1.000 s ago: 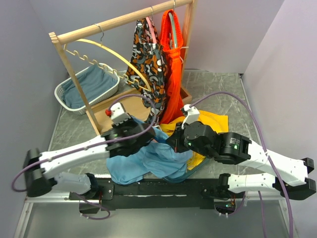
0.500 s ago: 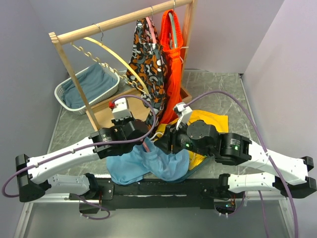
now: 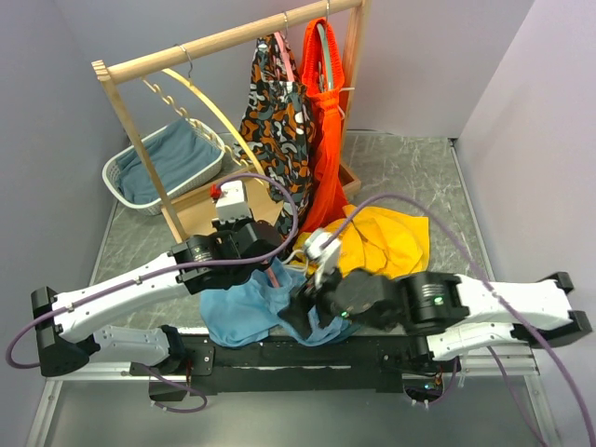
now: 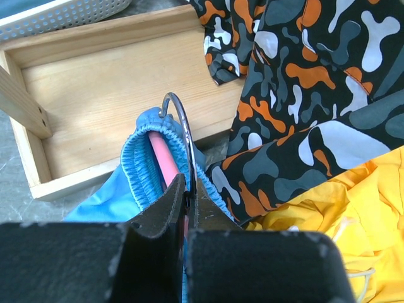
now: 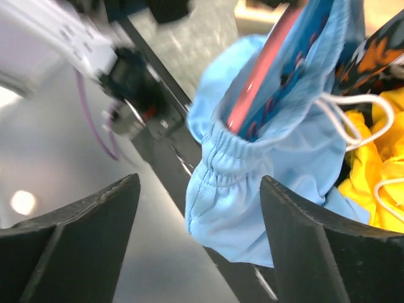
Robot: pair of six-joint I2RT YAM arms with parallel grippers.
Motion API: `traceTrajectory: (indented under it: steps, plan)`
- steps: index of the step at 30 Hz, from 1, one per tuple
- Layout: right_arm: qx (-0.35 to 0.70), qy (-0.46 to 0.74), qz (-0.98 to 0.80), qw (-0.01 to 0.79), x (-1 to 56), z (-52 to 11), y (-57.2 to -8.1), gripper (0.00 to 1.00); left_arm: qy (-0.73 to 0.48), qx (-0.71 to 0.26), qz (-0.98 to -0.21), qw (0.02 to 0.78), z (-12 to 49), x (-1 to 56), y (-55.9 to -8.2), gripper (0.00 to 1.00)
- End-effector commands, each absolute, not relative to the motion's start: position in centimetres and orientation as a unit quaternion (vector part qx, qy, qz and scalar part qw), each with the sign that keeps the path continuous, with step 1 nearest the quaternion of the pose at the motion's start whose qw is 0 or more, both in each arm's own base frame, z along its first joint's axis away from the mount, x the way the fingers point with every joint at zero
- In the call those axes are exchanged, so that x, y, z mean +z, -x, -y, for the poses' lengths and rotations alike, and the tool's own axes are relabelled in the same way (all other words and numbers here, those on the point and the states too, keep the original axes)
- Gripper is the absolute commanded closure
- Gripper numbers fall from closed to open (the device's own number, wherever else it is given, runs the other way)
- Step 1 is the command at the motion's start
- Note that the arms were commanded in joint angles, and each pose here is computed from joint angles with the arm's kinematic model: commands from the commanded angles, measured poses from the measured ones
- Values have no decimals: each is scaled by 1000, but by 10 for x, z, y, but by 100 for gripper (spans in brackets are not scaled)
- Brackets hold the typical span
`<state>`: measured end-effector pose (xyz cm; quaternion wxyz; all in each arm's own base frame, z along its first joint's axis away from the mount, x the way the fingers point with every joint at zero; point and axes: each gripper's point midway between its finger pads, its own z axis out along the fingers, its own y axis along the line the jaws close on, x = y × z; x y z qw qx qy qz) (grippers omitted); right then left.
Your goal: Place the shorts on the hanger
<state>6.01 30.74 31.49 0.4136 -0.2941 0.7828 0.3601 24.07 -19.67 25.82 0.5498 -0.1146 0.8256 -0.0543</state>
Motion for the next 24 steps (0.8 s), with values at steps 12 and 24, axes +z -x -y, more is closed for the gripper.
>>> traceTrajectory:
  steps: [12, 24]
  plan:
    - [203, 291, -813, 462, 259, -328, -89, 37, 99, -127, -824, 543, 214, 290, -234, 99]
    - [258, 253, -793, 491, 277, -312, -99, 100, 39, -226, -815, 533, 234, 312, -216, 84]
